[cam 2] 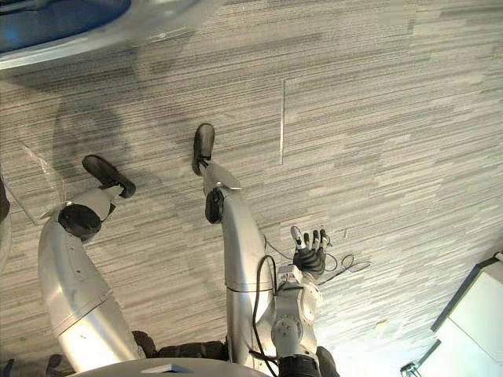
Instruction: Pick up the laundry basket with both hands and put the clothes into the washing machine.
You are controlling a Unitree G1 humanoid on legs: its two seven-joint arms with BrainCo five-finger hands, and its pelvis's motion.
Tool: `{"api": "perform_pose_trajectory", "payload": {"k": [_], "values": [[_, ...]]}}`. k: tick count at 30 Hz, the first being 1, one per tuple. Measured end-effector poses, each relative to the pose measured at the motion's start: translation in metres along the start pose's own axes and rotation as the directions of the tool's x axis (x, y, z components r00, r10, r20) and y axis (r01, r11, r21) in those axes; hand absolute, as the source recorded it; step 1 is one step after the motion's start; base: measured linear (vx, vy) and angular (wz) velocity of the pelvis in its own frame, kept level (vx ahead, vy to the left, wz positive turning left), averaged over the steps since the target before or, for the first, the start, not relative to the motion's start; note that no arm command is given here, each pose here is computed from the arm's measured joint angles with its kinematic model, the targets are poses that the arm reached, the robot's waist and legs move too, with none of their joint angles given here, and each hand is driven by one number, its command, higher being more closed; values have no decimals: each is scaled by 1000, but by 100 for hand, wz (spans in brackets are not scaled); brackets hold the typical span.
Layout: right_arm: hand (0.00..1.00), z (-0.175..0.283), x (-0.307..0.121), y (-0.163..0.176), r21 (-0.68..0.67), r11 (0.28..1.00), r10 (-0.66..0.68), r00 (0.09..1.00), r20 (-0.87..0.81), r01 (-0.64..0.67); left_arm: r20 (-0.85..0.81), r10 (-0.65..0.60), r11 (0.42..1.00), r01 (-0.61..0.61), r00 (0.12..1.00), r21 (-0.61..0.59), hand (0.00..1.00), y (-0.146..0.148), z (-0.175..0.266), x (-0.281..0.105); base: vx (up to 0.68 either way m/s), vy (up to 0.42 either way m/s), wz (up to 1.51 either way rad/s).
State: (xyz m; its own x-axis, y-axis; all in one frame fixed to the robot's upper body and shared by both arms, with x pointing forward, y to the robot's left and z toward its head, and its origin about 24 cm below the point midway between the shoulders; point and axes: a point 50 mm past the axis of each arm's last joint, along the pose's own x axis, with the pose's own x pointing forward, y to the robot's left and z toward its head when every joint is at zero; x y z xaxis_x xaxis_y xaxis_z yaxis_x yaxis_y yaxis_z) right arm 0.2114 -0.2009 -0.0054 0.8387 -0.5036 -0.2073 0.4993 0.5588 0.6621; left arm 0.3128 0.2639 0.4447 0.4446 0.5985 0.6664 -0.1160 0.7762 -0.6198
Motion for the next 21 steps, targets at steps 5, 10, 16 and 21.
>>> {"api": "perform_pose_trajectory", "payload": {"k": [5, 10, 16, 21], "values": [[0, 1, -2, -3, -6, 1000, 17, 1000, 1, -17, 76, -71, 959, 47, 995, 279, 0, -7, -2, -3, 20, 1, 16], [0, -2, -9, -18, -33, 999, -1, 1000, -19, 1, 75, -208, 786, 121, 975, 606, 0, -9, -13, -5, 3, 9, 15], [0, -4, -8, -24, -61, 998, 21, 999, -40, -24, 3, -401, 209, 88, 916, 974, 0, -10, -33, -9, -4, 4, 3], [0, -4, -8, -23, -33, 999, 35, 998, -43, -37, -36, -441, 27, 54, 897, 998, 0, -5, -37, -9, -5, -2, 7]]}}
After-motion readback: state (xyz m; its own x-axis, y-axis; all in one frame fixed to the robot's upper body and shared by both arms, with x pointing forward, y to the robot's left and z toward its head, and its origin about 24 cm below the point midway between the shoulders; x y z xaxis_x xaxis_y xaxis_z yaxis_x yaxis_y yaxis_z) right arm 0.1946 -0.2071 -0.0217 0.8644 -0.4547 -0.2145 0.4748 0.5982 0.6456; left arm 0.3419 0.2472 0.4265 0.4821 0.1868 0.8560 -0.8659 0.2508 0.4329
